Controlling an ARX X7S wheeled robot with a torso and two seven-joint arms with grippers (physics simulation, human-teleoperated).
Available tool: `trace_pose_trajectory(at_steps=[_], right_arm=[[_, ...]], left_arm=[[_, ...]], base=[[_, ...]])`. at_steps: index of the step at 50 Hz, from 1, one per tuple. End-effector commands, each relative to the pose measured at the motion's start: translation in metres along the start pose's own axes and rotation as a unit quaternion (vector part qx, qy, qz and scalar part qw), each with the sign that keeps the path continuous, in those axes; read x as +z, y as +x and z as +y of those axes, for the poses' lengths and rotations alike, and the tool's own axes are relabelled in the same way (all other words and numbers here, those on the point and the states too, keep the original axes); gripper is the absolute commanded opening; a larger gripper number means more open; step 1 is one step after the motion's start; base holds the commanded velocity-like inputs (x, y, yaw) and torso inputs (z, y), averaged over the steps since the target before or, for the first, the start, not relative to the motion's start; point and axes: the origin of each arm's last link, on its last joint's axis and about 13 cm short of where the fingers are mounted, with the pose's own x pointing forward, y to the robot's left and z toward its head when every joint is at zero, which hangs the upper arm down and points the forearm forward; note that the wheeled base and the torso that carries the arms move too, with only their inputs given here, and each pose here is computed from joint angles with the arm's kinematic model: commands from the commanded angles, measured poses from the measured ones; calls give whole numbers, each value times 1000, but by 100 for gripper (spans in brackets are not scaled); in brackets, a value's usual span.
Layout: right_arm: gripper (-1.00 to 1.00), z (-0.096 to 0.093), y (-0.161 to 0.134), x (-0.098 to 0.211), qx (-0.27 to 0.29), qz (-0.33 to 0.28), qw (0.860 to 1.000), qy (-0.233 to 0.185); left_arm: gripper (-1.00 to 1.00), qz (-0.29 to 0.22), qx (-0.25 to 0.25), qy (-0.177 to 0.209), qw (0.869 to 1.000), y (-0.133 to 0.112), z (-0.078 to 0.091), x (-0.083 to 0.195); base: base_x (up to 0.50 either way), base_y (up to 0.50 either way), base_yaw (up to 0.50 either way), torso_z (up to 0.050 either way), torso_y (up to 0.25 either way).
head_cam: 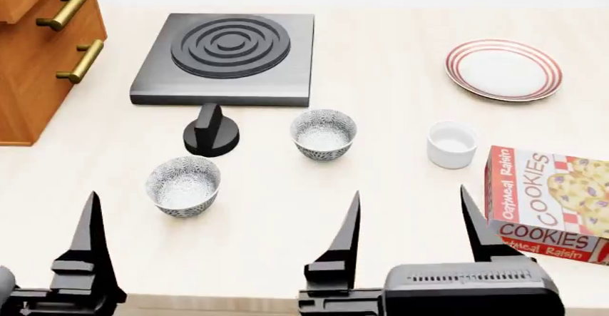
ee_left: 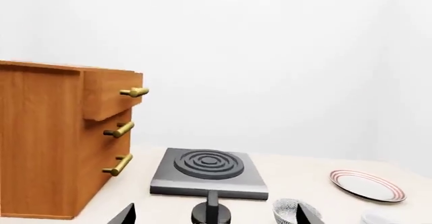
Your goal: Pick the akita bowl next to the ramekin and place it on the plate.
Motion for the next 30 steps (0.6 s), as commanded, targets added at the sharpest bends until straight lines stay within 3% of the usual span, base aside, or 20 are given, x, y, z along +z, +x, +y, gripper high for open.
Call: trace_pose_trajectory(at_steps=[1,30], right_arm=[[100,-8,-2,39,-14,-45,999,-6],[100,-14,-9,72,-24,-107,994,-15]], left_arm=[[100,-52,-19,5,998,-10,-7,43],[100,-105,-35,5,994,-23,-10,77]], base=[[0,0,0,0,0],[0,0,0,0,0]])
